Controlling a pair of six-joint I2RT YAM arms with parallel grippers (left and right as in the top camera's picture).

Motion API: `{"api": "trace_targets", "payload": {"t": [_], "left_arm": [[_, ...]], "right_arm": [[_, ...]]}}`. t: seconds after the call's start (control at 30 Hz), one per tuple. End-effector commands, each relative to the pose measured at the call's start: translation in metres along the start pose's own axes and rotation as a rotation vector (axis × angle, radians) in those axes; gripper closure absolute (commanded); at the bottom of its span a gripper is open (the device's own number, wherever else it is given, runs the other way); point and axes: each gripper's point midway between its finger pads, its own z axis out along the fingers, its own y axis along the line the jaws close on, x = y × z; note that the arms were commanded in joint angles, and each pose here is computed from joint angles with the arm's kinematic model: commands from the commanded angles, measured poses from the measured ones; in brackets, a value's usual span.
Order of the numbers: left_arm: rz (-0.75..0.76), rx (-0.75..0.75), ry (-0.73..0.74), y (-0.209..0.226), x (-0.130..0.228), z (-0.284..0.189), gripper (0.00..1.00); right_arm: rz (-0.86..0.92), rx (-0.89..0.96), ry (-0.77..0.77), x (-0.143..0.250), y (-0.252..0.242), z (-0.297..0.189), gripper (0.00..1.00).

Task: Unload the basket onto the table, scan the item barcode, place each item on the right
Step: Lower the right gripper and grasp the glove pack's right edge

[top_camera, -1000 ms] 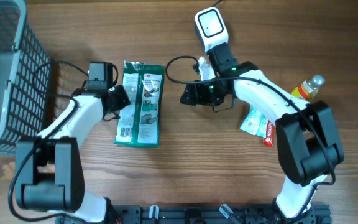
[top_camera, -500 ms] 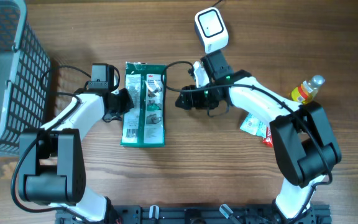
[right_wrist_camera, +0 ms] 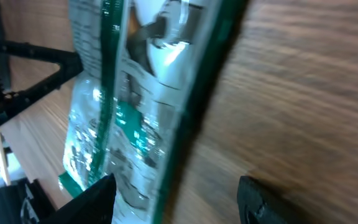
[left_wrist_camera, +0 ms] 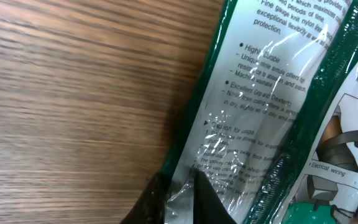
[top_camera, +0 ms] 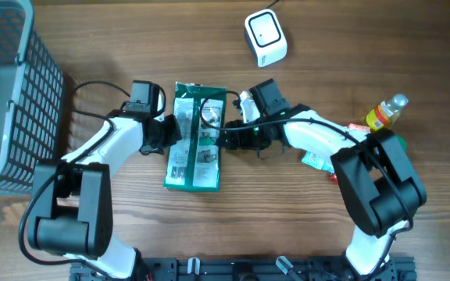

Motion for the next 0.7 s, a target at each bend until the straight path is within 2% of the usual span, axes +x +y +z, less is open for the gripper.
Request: {"api": "trace_targets", "payload": {"t": [0.0,0.4,0.67], "left_arm": [[-0.042,-0.026,0.071,0.006,0.019,0.014,0.92],[-0.041,-0.026,0.07,0.006,0.019,0.014,0.92],[-0.041,-0.026,0.071,0.006,0.019,0.014,0.92]], "right_arm": [[0.123,0.014,0.043,0.024,-0.007,0.014,0.37],[0.136,-0.036,0.024,0.046,0.024,0.044,0.41],[0.174,-0.094,-0.035,0.032,0.042,0.046,0.48]]}}
